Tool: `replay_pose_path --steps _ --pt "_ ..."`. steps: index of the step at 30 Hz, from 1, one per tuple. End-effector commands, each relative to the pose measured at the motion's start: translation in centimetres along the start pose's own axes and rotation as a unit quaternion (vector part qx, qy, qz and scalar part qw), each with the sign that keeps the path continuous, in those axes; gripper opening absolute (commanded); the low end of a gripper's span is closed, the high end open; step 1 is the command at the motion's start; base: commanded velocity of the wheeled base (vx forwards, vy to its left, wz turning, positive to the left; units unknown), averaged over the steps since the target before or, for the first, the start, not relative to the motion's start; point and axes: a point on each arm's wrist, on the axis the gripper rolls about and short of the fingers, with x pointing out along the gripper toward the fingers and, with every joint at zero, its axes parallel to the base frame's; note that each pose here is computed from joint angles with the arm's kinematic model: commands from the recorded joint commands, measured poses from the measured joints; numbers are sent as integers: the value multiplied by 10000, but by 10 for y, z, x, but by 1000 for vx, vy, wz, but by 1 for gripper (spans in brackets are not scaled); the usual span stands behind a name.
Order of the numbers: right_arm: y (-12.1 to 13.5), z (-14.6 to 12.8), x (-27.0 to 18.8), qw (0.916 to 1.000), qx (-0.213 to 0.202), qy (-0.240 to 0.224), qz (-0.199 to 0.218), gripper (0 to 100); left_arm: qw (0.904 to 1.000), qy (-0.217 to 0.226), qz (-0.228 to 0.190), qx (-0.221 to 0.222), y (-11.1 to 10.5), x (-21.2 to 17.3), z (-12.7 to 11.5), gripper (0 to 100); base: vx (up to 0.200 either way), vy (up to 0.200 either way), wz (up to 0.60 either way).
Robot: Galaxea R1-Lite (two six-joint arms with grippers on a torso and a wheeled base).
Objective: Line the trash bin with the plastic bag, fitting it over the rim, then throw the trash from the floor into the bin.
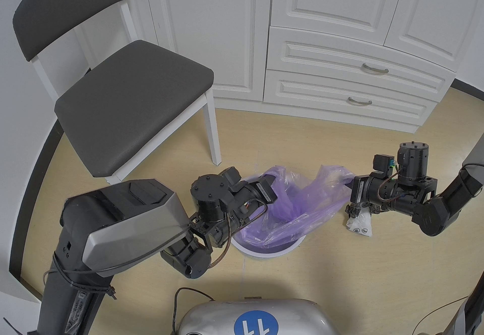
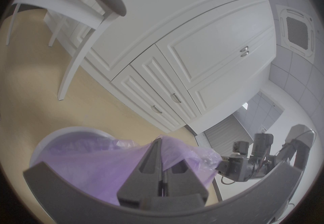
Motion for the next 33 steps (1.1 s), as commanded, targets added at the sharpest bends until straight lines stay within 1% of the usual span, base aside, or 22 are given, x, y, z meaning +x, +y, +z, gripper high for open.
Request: replay_pose_path --steps 1,6,9,10,11,12,16,17,19,21,22,23,26,28,29,30,31,33 --pt "-6 5 -3 9999 18 -103 -88 0 9999 -21 88 -96 17 7 -1 0 0 0 0" --pt "-17 12 -7 9994 38 -227 -244 0 9997 24 199 -115 31 8 -9 0 0 0 0" --pt "-18 14 -9 9993 38 -271 -266 0 9996 55 257 -121 37 8 -15 0 0 0 0" --pt "-17 15 -11 9993 33 -284 -256 0 9993 87 336 -127 43 7 -20 0 0 0 0" --pt "-17 15 -11 9993 33 -284 -256 0 9993 87 336 -127 43 7 -20 0 0 0 0" --pt "-14 13 -10 9995 25 -241 -204 0 9991 58 392 -116 48 6 -20 0 0 0 0" --pt "-8 8 -6 9998 3 -154 -101 0 9988 -16 479 -92 54 4 -12 0 0 0 0" --pt "5 0 3 10000 -7 -14 81 0 9986 -163 511 -32 57 2 1 0 0 0 0" --pt "11 -4 8 9998 -1 8 187 0 9983 -342 476 13 57 0 14 0 0 0 0" --pt "21 -7 13 9992 106 -108 369 0 9978 -522 409 62 53 -5 28 0 0 0 0" --pt "23 -8 14 9990 136 -134 406 0 9977 -544 399 66 52 -6 30 0 0 0 0" --pt "33 -11 21 9973 333 -285 593 0 9973 -638 358 92 44 -9 42 0 0 0 0" --pt "54 -24 36 9914 693 -484 1004 0 9969 -721 305 124 30 -16 58 0 0 0 0" --pt "66 -38 48 9874 852 -553 1211 0 9972 -679 282 130 24 -22 62 0 0 0 0" --pt "70 -47 54 9865 895 -593 1237 0 9974 -652 285 133 21 -24 62 0 0 0 0" --pt "70 -49 55 9865 892 -590 1244 0 9974 -646 290 132 22 -25 62 0 0 0 0" --pt "73 -62 66 9864 890 -665 1213 0 9977 -598 293 130 20 -26 59 0 0 0 0" --pt "76 -73 77 9859 909 -690 1225 0 9977 -563 305 200 20 -26 57 0 0 0 0"
